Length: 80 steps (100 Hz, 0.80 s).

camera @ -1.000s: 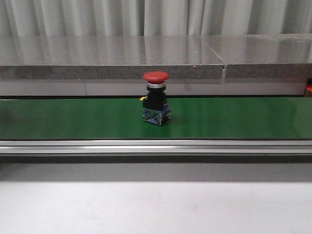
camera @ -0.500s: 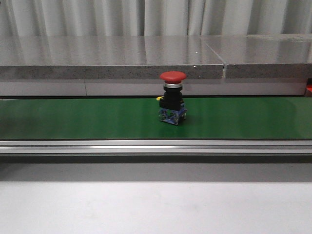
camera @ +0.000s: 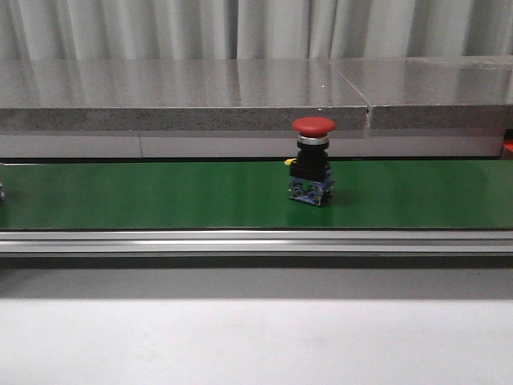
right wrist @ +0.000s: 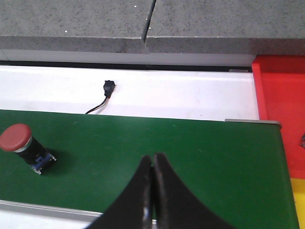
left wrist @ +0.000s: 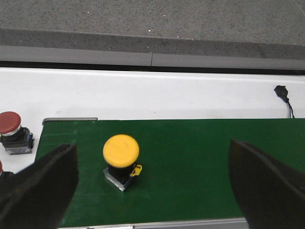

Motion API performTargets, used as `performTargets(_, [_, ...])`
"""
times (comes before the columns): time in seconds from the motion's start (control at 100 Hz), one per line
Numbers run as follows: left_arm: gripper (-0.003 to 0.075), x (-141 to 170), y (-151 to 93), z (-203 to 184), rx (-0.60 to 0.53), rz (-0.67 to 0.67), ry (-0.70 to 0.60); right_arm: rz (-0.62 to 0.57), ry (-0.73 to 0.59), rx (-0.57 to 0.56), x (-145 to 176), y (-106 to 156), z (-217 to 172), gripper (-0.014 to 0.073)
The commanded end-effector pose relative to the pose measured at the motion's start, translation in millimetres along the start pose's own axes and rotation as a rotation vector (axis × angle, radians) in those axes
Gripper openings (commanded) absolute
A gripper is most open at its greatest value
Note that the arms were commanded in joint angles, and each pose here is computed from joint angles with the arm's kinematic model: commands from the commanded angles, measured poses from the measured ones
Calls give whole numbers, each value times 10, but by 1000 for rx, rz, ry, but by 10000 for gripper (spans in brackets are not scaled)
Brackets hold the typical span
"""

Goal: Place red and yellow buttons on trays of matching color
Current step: 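Set the yellow button on the belt and open the left gripper, then lower the right gripper over the red button at the belt end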

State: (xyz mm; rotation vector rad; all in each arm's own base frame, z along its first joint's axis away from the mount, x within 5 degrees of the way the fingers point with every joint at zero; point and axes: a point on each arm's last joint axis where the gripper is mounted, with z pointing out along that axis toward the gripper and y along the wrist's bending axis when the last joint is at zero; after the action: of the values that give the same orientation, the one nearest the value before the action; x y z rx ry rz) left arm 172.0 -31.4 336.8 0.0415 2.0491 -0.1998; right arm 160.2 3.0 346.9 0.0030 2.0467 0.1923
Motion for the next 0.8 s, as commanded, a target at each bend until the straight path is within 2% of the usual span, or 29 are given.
performTargets(0.0, [620, 16, -14, -200, 31, 0, -144, -5, -90, 10, -129, 9, -64, -66])
performTargets(0.23, [616, 447, 51, -483, 39, 0, -199, -5, -90, 10, -129, 9, -64, -66])
performTargets(0.32, [570, 553, 67, -567, 43, 0, -224, -5, -90, 10, -129, 9, -64, -66])
performTargets(0.44, [429, 623, 78, -656, 47, 0, -255, -5, -90, 10, -129, 9, -64, -66])
performTargets(0.68, [0, 632, 79, -700, 49, 0, -271, -5, -90, 10, -129, 9, -64, -66])
performTargets(0.79, [-19, 632, 79, -700, 49, 0, -271, -5, -90, 10, -129, 9, -64, -66])
